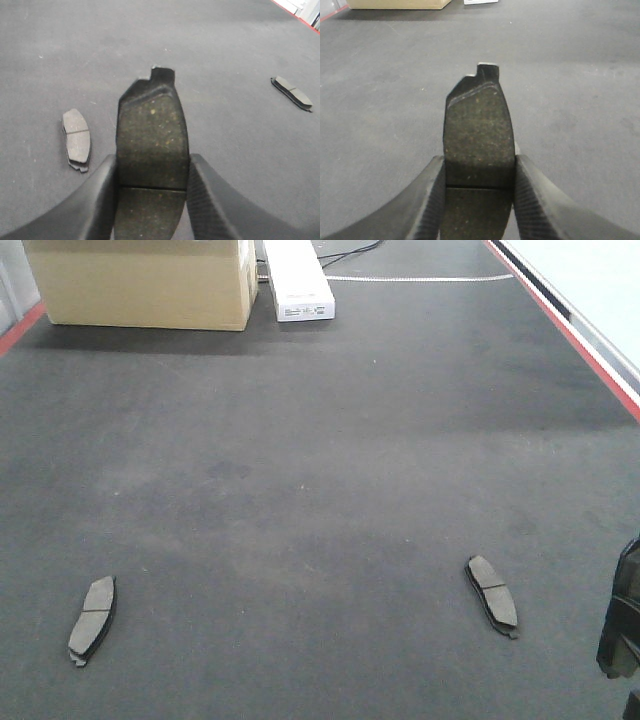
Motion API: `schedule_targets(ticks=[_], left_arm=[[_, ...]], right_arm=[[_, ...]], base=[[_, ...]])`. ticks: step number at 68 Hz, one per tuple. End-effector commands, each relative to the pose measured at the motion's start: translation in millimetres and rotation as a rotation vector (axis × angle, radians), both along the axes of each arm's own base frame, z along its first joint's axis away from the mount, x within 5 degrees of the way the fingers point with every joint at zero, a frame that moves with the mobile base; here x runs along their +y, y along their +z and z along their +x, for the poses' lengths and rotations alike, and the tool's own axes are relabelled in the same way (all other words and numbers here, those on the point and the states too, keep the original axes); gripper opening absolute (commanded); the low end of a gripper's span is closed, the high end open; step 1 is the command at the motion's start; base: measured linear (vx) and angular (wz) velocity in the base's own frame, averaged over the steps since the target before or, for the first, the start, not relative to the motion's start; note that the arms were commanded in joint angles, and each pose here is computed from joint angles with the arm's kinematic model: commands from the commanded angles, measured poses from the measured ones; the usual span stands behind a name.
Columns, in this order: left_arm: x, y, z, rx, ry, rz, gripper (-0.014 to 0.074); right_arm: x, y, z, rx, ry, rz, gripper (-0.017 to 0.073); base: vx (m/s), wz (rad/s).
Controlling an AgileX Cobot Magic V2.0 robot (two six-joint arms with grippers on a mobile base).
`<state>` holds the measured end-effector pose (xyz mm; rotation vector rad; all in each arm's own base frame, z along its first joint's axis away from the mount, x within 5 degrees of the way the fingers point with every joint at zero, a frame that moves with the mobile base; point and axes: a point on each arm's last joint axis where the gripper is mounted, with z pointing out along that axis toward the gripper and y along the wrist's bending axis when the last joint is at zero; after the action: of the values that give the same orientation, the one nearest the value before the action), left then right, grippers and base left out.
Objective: Move and align brake pads A on conveyor
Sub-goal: 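Lower the left gripper's brake pad onto the belt beside the pads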
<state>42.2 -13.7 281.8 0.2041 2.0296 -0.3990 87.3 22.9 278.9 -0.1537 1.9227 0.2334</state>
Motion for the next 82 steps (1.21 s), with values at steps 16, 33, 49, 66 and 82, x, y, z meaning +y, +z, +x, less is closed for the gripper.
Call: schedule_targets(ticks=[16,33,49,66,82], left_arm=[[-2.1,15.5,2.1,-0.091,-0.013,-0.047,-0.0006],[-2.1,15.5,2.1,-0.091,-0.013,-0.047,-0.0006],[-1.7,15.6,2.3,-0.095,-0.011,-0.042,-0.0006],[-1.8,15.9,2.4,-0.098,-0.011,-0.043,-0.0006],[-2.5,16.8,2.4,-0.102,-0.013,-0.061,-0.0006]], right_arm=[[1.1,18.3,2.6,-0.119,0.009,0.015,-0.0004],[1.1,18.3,2.6,-0.119,0.009,0.015,-0.0004],[1.1,18.3,2.6,-0.119,0.009,0.015,-0.0004],[1.1,18.3,2.6,-0.119,0.009,0.015,-0.0004],[1.1,18.3,2.6,-0.119,0.009,0.015,-0.0004]], base=[[0.06,0.01],[0.01,0.0],[0.0,0.0],[0.0,0.0],[0.0,0.0]])
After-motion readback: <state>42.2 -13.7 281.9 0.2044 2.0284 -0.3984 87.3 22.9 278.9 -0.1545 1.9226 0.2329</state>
